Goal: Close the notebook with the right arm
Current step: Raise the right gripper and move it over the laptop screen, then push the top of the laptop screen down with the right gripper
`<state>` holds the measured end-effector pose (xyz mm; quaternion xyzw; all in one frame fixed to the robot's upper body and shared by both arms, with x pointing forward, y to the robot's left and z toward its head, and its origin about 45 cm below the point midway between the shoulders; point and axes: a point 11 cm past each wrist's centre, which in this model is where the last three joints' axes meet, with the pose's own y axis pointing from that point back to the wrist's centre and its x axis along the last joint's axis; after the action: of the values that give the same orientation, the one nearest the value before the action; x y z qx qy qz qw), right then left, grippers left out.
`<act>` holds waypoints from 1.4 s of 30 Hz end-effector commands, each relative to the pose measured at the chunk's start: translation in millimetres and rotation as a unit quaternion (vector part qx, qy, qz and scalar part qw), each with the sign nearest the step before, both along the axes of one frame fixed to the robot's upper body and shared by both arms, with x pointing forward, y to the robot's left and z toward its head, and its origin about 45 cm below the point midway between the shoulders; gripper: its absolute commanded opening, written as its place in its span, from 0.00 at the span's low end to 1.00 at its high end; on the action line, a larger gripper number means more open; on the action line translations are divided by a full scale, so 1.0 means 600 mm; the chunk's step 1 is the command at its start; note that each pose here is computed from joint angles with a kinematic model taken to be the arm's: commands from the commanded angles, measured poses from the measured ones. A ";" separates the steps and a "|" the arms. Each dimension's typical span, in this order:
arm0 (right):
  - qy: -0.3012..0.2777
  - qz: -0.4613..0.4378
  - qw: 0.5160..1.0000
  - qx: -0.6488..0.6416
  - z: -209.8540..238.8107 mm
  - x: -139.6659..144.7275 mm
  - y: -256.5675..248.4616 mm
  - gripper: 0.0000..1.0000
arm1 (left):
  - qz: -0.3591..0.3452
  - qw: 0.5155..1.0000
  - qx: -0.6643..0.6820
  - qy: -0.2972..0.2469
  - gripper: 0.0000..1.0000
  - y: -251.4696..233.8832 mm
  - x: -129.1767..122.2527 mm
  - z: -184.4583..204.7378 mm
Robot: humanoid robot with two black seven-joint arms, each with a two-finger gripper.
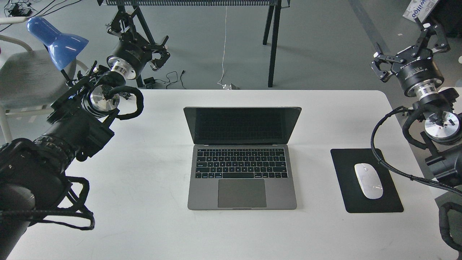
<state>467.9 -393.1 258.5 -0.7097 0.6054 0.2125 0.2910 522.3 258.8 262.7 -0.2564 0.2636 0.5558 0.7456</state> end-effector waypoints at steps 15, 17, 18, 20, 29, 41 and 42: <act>0.037 0.125 0.978 -0.162 0.018 0.042 0.136 1.00 | -0.003 1.000 0.002 0.003 1.00 -0.002 -0.001 -0.003; 0.055 0.152 0.968 -0.194 0.015 0.045 0.162 1.00 | -0.003 1.000 0.002 0.003 1.00 -0.002 -0.001 -0.003; 0.060 0.166 0.963 -0.204 0.014 0.044 0.175 1.00 | -0.003 1.000 0.002 0.003 1.00 -0.002 -0.001 -0.003; 0.062 0.200 0.953 -0.220 0.009 0.036 0.207 1.00 | -0.003 1.000 0.002 0.003 1.00 -0.002 -0.001 -0.003; 0.084 0.300 0.907 -0.282 -0.032 -0.026 0.283 1.00 | -0.003 1.000 0.002 0.003 1.00 -0.002 -0.001 -0.003; 0.093 0.352 0.882 -0.300 -0.045 -0.087 0.296 1.00 | -0.003 1.000 0.002 0.003 1.00 -0.002 -0.001 -0.003; 0.096 0.359 0.877 -0.304 -0.052 -0.096 0.298 1.00 | -0.003 1.000 0.002 0.003 1.00 -0.002 -0.001 -0.003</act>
<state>421.3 -216.6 234.3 -0.9042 0.3822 0.1723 -0.0815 521.8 257.7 261.0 -0.2527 0.2655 0.5549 0.7468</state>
